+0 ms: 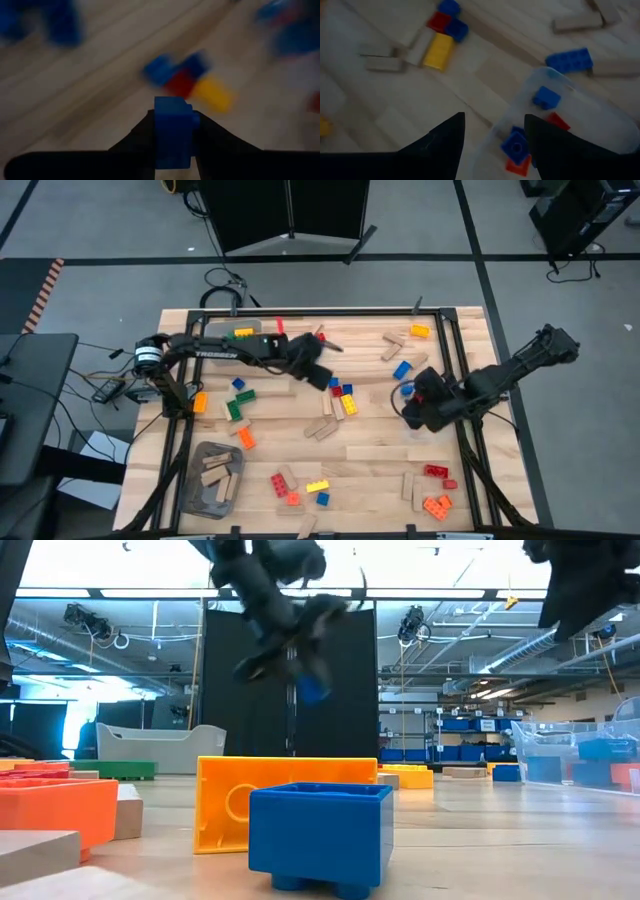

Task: Sort blocks by size
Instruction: Put the small blue game piece into the transparent bin

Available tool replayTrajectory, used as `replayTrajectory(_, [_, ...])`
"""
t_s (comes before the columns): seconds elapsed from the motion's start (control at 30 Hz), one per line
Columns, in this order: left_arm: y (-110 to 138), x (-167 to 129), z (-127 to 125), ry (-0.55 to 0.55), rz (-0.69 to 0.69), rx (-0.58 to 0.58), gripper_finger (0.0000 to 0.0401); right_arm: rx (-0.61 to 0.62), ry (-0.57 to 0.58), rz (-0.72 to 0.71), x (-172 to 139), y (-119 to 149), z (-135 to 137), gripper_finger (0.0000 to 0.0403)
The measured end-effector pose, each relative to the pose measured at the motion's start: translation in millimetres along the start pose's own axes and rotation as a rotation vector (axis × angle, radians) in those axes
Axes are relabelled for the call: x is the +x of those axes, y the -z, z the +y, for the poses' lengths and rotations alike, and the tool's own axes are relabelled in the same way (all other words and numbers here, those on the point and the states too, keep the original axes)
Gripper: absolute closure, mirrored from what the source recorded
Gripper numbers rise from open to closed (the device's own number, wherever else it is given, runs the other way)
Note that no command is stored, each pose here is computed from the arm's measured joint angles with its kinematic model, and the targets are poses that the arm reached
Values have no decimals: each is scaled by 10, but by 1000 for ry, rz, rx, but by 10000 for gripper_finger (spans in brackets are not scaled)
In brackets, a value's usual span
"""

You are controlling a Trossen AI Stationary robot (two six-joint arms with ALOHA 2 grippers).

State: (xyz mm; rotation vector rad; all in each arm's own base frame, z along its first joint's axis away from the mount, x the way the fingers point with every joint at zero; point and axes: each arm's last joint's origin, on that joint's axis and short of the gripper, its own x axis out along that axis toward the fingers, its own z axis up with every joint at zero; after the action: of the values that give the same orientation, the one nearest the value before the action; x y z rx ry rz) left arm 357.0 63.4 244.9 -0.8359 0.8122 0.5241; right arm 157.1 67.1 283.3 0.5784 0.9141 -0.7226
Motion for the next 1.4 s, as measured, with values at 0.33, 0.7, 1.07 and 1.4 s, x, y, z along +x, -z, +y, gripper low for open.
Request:
replayTrajectory(0.33, [-353, -303, -526, 619, -77, 49, 307, -273, -147, -280, -31, 27, 336, 183])
replayTrajectory(0.7, [-408, -407, -639, 825, -53, 57, 307, -594, -93, -583, 61, -174, 704, 183])
replayTrajectory(1.07, [-439, -454, -661, 912, -47, 115, 307, -648, -31, -788, -12, -474, 806, 168])
replayTrajectory(1.4, [-538, -484, -594, 947, -46, 101, 301, -704, -102, -810, 2, -636, 817, 165])
